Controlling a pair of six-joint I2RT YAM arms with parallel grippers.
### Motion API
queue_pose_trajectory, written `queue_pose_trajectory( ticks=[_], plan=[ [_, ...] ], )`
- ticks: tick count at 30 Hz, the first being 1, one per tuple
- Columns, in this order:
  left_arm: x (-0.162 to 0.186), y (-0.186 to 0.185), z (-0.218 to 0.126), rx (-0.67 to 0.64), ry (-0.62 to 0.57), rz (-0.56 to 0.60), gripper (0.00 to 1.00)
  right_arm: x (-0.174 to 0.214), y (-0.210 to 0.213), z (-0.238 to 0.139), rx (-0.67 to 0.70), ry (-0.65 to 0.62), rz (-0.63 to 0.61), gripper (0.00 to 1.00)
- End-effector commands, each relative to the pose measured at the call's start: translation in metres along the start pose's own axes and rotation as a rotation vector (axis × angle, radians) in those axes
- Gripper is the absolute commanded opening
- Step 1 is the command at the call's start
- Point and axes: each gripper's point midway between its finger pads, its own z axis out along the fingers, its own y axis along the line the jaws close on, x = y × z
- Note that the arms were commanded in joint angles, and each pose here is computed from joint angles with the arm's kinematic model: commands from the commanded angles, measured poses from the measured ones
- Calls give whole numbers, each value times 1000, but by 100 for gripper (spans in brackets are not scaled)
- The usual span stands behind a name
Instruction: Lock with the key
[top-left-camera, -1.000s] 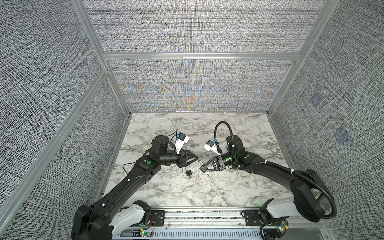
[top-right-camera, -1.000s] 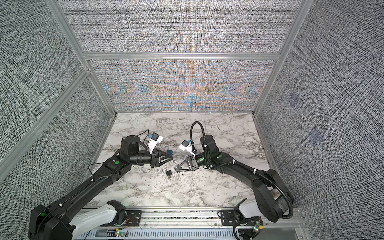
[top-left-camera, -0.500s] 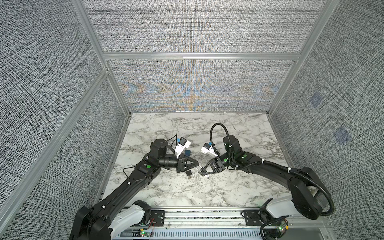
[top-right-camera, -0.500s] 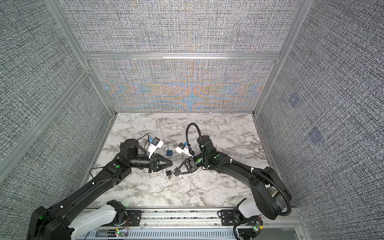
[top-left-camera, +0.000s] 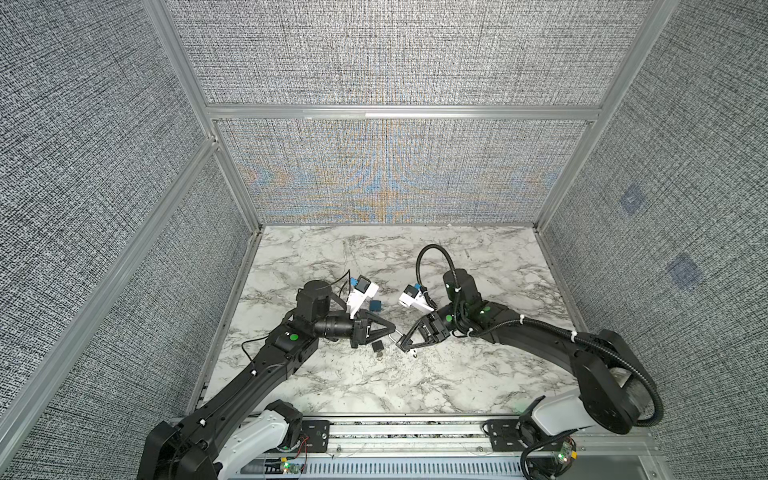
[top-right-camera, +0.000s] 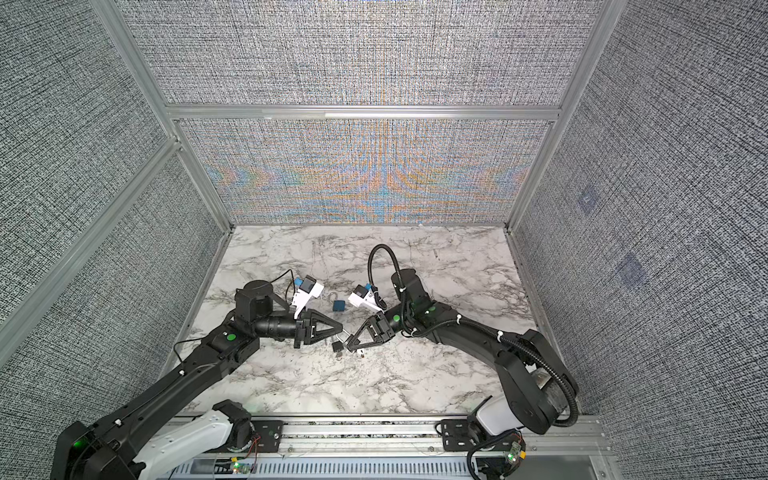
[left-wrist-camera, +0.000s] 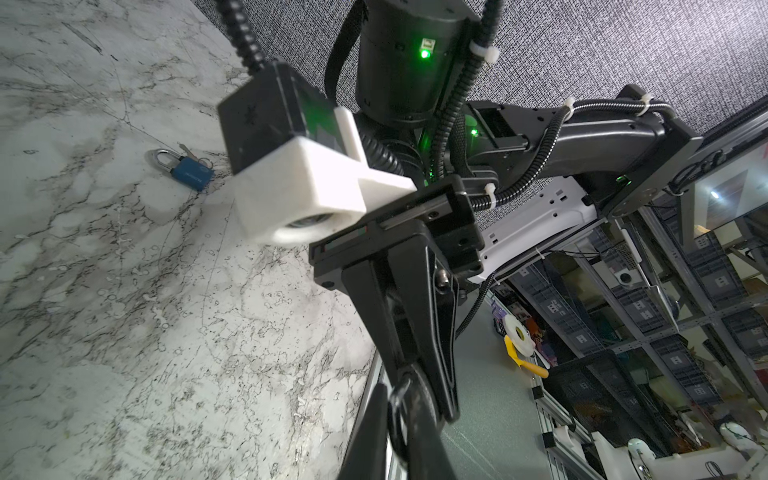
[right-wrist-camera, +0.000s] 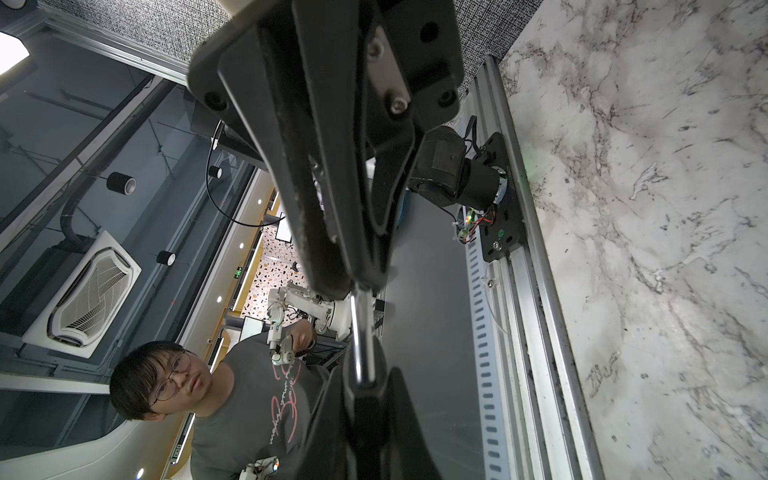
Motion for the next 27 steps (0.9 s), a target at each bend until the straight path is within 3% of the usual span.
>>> queue_pose_trajectory(
  ticks=[1, 5, 27],
  plan=[
    [-2, -9, 0, 45, 5, 21, 8, -6, 0, 0, 19, -19, -11, 0],
    [-2, -8, 1, 48, 8, 15, 0, -8, -3, 0, 30, -28, -10, 0],
    [-8, -13, -1, 40, 6, 30, 0, -2, -34, -5, 224, 26, -4, 0]
  ],
)
